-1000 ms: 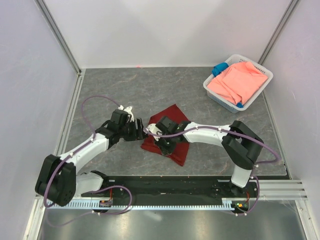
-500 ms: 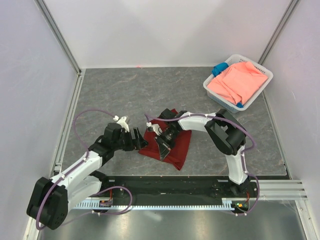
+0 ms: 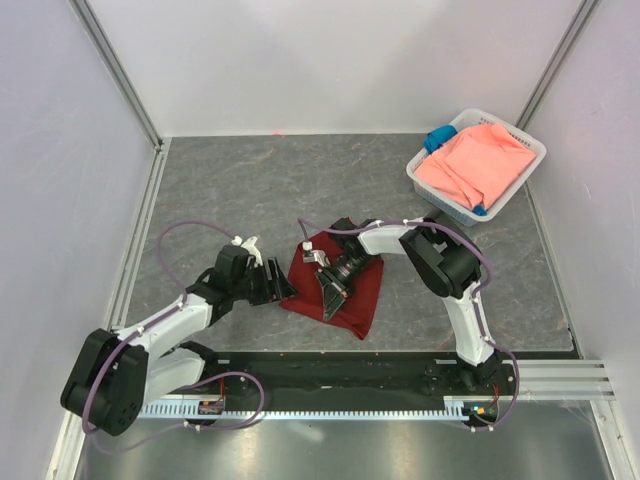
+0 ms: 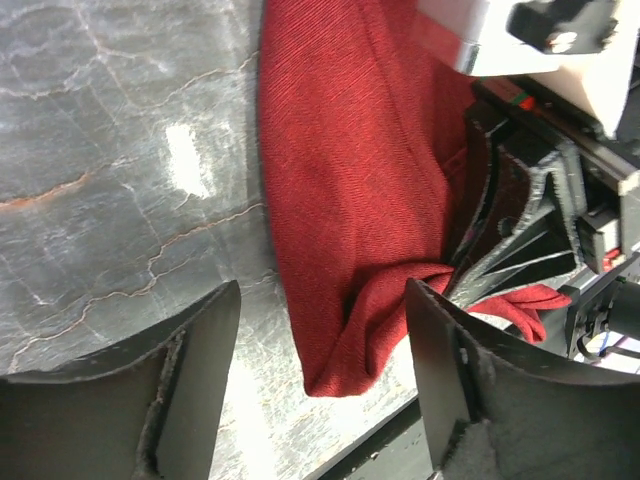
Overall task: Fold the napkin, place the utensils inside, and roll it up
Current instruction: Roll the napkin with the utensil
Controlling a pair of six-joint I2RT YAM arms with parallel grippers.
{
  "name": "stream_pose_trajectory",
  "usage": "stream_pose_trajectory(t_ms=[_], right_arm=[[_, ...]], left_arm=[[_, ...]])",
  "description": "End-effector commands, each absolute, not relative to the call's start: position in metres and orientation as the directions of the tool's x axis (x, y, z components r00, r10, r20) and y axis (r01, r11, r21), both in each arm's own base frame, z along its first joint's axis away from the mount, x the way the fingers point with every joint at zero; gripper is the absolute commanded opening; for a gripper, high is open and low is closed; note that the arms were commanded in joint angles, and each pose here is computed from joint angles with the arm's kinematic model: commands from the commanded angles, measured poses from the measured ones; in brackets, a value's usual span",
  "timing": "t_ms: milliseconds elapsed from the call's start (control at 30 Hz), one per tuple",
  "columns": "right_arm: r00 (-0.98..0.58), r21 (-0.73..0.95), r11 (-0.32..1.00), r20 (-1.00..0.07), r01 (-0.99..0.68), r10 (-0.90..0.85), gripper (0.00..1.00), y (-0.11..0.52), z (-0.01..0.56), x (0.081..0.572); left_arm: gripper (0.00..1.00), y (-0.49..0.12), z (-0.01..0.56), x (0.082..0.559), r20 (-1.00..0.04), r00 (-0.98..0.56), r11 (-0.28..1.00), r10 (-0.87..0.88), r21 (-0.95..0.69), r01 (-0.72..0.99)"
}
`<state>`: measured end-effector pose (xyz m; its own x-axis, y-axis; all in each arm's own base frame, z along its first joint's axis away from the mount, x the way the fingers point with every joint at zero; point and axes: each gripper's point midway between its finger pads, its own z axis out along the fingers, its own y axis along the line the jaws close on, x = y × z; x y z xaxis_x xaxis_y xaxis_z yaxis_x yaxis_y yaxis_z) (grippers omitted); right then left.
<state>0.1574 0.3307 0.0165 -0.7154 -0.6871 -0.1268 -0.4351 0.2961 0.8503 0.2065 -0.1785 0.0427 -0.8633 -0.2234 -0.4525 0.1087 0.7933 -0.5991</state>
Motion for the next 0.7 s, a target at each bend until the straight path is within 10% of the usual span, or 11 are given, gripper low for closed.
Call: stream_pose_trajectory(t_ms=[0, 667], right_arm=[[-0.704, 0.860, 0.241, -0.175, -0.450, -0.689, 0.00, 0.334, 0.017, 0.164], [-0.719, 0.821, 0.280, -0.209, -0.498, -0.663, 0.11, 0.334, 0.032, 0.179]], left_arm=[[0.68, -0.184, 0.041, 0.209, -0.423, -0.871, 0.774, -0.251, -0.628, 0.082], [0.02, -0.190, 0.026, 0.207, -0.374, -0.904, 0.773, -0.207, -0.629, 0.083]])
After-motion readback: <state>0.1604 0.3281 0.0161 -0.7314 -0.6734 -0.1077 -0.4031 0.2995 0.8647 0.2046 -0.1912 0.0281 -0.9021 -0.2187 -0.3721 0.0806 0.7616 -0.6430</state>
